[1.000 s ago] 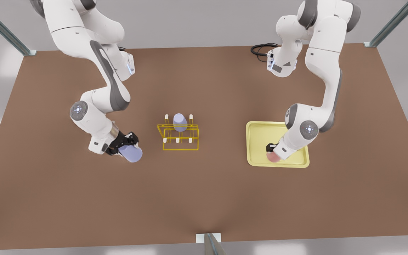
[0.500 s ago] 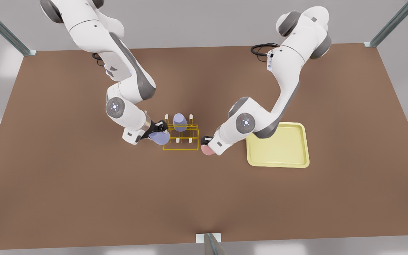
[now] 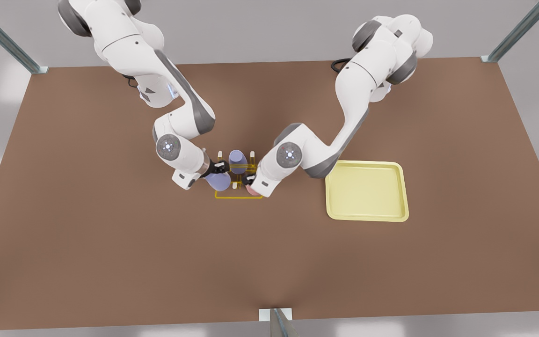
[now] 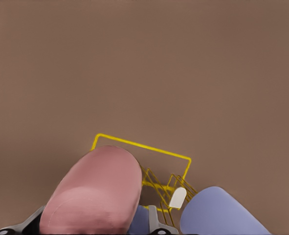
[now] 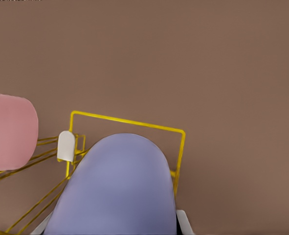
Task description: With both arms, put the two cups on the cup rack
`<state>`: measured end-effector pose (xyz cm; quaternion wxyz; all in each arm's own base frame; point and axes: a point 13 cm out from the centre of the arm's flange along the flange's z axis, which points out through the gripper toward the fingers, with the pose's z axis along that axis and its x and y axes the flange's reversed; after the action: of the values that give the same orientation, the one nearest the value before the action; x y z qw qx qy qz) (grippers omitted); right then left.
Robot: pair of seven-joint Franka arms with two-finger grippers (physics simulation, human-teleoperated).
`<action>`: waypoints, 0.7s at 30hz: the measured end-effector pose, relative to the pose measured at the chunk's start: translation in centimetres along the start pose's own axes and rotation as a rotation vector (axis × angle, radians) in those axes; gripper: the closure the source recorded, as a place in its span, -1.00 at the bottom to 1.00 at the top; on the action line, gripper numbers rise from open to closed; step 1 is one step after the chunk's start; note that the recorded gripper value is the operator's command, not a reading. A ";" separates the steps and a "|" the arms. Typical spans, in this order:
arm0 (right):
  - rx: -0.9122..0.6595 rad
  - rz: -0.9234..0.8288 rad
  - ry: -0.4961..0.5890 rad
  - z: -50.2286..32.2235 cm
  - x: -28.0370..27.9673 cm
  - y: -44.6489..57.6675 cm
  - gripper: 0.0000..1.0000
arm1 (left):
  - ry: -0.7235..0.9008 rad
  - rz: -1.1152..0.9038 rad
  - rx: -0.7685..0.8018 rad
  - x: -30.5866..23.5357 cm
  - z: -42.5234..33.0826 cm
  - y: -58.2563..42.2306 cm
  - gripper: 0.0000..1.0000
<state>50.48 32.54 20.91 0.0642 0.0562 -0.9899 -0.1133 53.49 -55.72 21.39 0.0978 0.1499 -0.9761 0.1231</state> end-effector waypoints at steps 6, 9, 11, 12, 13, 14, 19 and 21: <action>0.001 0.041 -0.005 0.2 -0.2 -0.2 -1.00 | -0.020 -0.106 -0.001 -2.5 -3.1 1.6 -1.00; 0.001 0.059 -0.008 0.1 -0.4 -0.3 -1.00 | -0.150 -0.194 -0.076 -11.4 -19.6 13.0 -1.00; -0.003 0.074 -0.028 -0.8 -1.1 -0.7 -1.00 | -0.213 -0.237 -0.188 -15.1 -28.3 23.5 -1.00; 0.005 0.078 -0.060 -2.2 -2.6 -1.5 -1.00 | -0.237 -0.251 -0.253 -15.5 -31.5 28.1 -1.00; 0.035 0.080 -0.101 -3.7 -5.0 -4.1 -1.00 | -0.259 -0.268 -0.331 -14.3 -34.0 32.6 -1.00; 0.060 0.107 -0.140 -5.5 -8.3 -8.7 -1.00 | -0.244 -0.270 -0.368 -13.3 -35.2 35.4 -1.00; 0.183 0.221 -0.272 -16.1 -13.0 -31.2 -1.00 | -0.099 -0.138 -0.431 -10.7 -35.4 39.4 -1.00; 0.220 0.230 -0.295 -21.6 -10.7 -34.9 -1.00 | -0.049 -0.072 -0.445 -10.2 -34.7 39.6 -1.00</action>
<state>67.40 -4.55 32.43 -0.0754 -0.0675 -0.9949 -0.0036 55.84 -6.98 43.70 0.1089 0.1623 -0.9753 -0.1024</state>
